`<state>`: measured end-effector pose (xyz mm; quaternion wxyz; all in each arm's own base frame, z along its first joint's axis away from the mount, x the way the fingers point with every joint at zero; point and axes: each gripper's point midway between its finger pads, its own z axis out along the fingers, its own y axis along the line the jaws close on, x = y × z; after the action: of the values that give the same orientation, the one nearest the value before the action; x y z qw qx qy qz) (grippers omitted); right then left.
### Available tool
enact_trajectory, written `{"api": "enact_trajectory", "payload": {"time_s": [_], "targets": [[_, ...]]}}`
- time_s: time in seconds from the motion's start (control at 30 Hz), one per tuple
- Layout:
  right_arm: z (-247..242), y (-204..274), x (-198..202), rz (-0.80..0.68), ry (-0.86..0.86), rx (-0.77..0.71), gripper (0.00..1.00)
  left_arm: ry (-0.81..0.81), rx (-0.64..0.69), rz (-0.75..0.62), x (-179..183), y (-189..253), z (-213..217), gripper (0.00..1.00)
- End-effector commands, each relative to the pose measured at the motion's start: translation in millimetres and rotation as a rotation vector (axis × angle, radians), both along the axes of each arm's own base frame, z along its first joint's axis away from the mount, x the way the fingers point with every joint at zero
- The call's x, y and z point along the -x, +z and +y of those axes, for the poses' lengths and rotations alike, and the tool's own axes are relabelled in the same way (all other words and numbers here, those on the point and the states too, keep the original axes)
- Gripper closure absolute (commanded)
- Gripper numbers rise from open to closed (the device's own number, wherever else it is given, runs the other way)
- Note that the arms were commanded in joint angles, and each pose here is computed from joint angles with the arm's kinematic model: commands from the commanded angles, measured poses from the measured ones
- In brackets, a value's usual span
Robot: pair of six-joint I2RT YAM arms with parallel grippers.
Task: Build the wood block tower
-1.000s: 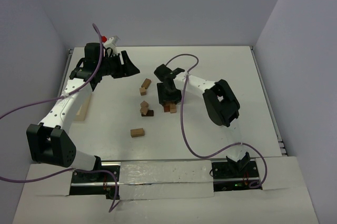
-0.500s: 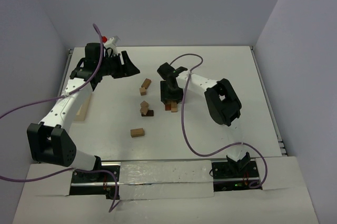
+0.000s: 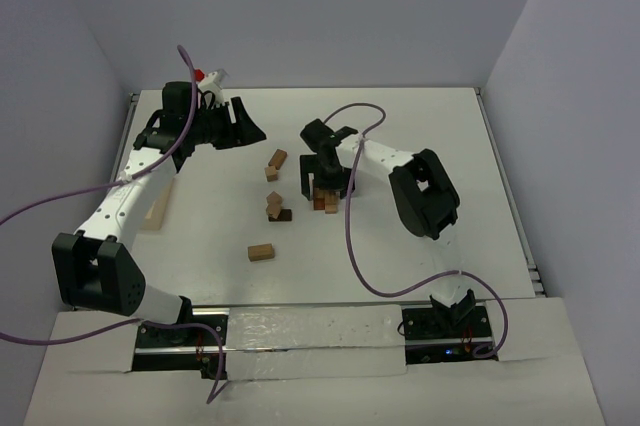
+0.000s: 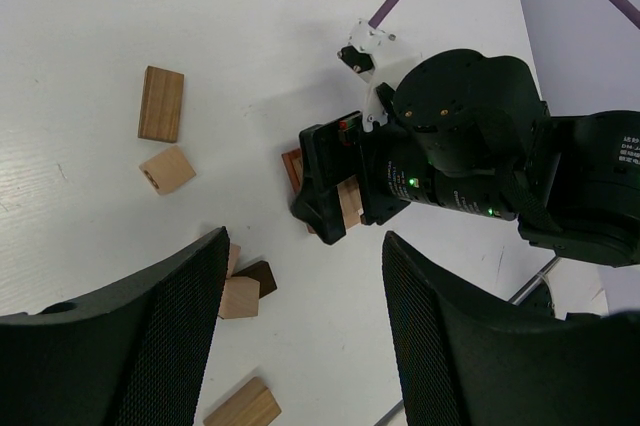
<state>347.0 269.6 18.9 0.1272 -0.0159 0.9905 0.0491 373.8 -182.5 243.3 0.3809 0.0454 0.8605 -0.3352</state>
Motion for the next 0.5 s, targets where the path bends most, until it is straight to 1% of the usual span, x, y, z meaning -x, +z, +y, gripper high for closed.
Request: {"api": "enact_trajectory", "payload": {"time_s": [0.0, 0.23, 0.37, 0.47], "targets": [[3, 27, -3, -0.044, 0.065, -0.051, 0.00, -0.026, 0.015, -0.064, -3, 20, -2, 0.30], [-5, 54, 2, -0.123, 0.159, -0.063, 0.00, -0.028, 0.011, -0.079, 0, 24, 0, 0.30], [-13, 57, 11, -0.126, 0.191, -0.051, 0.00, -0.026, 0.003, -0.094, 3, 29, 2, 0.30], [-17, 61, 22, -0.125, 0.273, -0.061, 0.00, -0.023, -0.004, -0.107, 5, 33, 4, 0.30]]}}
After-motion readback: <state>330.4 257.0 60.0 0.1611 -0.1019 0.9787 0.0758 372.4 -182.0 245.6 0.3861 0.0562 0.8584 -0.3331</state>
